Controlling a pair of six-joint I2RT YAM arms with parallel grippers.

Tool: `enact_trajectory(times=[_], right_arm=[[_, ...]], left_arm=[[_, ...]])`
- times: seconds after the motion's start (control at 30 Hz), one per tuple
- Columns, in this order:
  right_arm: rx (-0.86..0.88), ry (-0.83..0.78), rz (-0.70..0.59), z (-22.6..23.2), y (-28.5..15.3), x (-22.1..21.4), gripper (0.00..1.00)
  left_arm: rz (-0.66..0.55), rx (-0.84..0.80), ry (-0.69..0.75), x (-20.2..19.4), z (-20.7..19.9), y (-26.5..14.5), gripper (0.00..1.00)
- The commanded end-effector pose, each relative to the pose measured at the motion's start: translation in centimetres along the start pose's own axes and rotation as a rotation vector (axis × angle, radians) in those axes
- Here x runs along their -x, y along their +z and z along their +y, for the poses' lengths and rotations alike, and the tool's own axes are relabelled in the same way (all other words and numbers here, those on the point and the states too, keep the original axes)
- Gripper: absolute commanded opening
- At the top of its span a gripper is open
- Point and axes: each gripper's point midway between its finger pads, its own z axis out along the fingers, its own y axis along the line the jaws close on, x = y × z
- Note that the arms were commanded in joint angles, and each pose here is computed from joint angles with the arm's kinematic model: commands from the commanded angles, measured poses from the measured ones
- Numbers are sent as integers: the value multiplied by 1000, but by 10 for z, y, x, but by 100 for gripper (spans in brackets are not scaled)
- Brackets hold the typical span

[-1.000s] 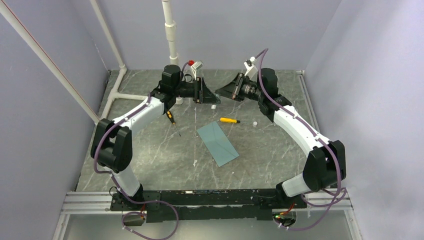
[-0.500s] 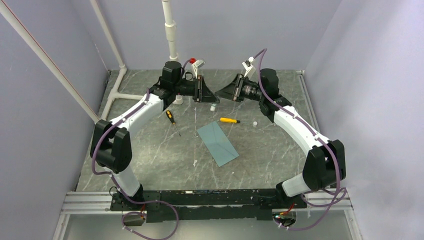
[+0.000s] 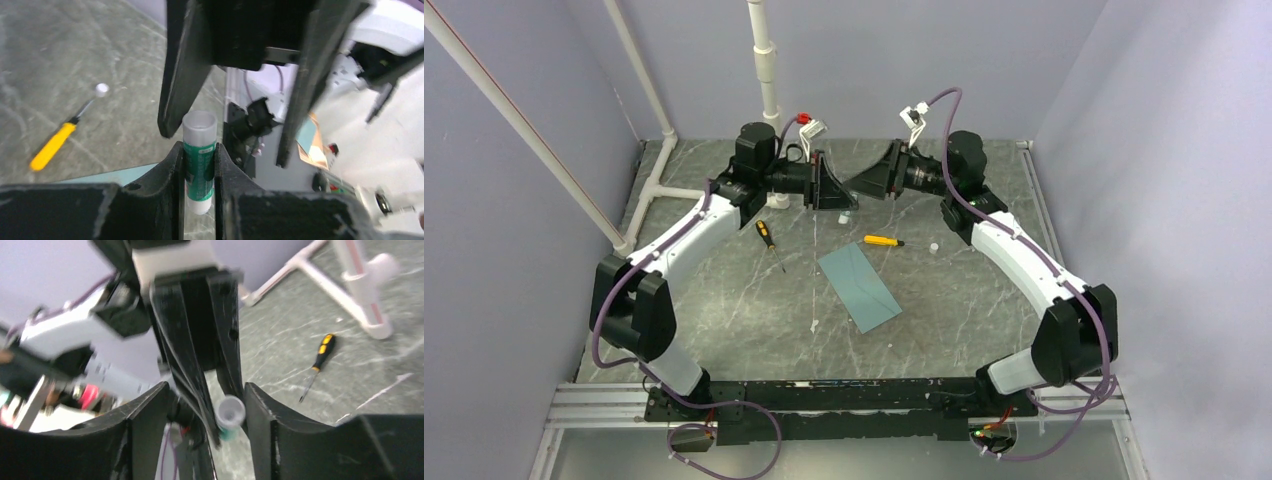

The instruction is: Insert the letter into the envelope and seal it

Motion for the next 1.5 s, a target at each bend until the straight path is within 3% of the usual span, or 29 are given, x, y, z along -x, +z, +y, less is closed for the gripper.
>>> enact_trajectory(times=[0.0,0.13,0.4,0.57,0.9,1.0,1.1,1.2,1.3,1.47], right_arm=[[-423,156,-202,-41,-7,40,63],[-511,218,-236,-47,1,36,67],[-658,218,-184,-68,9,24,63],[-648,250,-126,-72,21,19,38],[-629,241,-50,-70,36,8,40],[-599,232,-35,-64,38,6,20],[-533,198,-12,-53,38,6,0],[-393,78,8,-32,33,10,0],[-129,-107,-8,15,18,19,0],[181,-340,41,80,-5,13,0]], left_arm=[[-65,304,19,10,46,-7,2],[-90,463,-17,12,72,-17,2],[-87,468,-63,8,75,-15,2],[-95,444,-64,8,69,-14,2],[-113,379,-34,12,53,-13,2],[-110,382,-29,13,52,-13,3],[-106,384,-20,14,49,-14,3],[-96,376,-22,16,44,-16,2],[-34,322,-36,11,31,-15,2],[58,67,22,1,-16,-11,2]])
